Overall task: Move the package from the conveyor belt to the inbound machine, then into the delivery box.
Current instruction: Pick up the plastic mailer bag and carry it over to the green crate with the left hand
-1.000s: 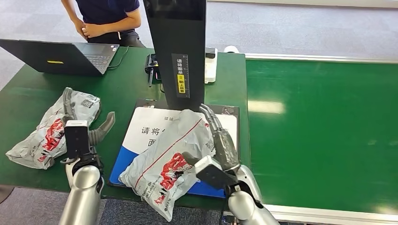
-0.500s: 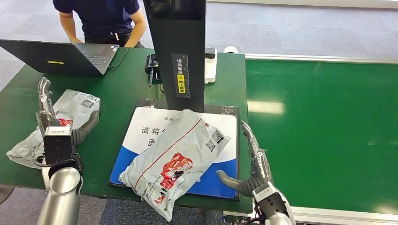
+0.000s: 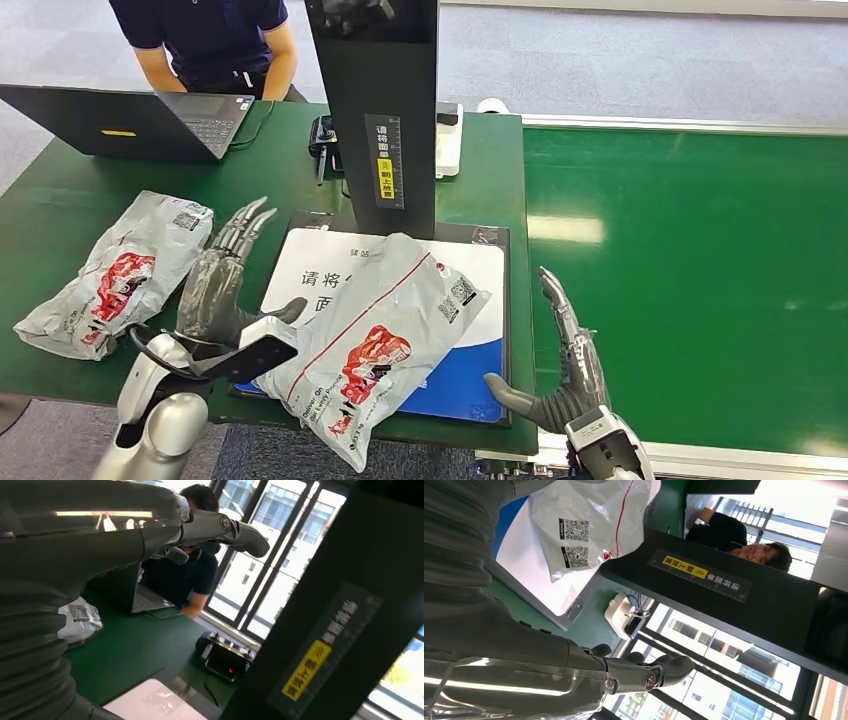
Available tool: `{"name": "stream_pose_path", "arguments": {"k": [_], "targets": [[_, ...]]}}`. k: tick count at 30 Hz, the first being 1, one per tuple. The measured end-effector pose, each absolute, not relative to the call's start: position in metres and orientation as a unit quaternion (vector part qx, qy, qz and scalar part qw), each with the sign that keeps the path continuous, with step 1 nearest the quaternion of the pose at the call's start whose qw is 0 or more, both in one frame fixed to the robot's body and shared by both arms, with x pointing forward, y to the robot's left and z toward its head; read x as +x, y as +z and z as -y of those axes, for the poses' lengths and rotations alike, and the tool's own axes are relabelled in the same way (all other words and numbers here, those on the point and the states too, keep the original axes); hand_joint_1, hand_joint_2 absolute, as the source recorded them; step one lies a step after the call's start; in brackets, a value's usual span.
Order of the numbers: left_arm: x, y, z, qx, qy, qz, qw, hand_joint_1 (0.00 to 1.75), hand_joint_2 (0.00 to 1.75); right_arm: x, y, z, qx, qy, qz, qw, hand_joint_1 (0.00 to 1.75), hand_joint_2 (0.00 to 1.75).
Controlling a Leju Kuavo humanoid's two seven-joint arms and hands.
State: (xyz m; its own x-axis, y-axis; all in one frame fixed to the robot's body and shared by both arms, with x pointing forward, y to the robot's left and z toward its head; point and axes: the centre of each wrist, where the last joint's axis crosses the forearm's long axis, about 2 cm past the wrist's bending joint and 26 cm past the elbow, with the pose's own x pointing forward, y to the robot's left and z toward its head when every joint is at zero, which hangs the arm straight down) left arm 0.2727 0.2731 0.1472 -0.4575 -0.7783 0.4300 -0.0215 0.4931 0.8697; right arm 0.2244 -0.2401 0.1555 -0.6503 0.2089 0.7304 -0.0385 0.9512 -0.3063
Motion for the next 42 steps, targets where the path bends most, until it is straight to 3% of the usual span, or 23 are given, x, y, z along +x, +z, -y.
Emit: {"name": "stream_pose_path", "arguments": {"k": [23,42], "targets": [[0.273,0.134,-0.246,0.161,-0.528,0.690,0.468,0.00,1.75,0.225,0.164,0.237,-0.048,0.144,0.893,0.424,0.00,1.75],[0.290,0.098,-0.244,0.147,-0.593,0.610,0.504,0.00,1.75,0.225,0.165,0.234,-0.055,0.136,0.893,0.425,0.00,1.75]]}}
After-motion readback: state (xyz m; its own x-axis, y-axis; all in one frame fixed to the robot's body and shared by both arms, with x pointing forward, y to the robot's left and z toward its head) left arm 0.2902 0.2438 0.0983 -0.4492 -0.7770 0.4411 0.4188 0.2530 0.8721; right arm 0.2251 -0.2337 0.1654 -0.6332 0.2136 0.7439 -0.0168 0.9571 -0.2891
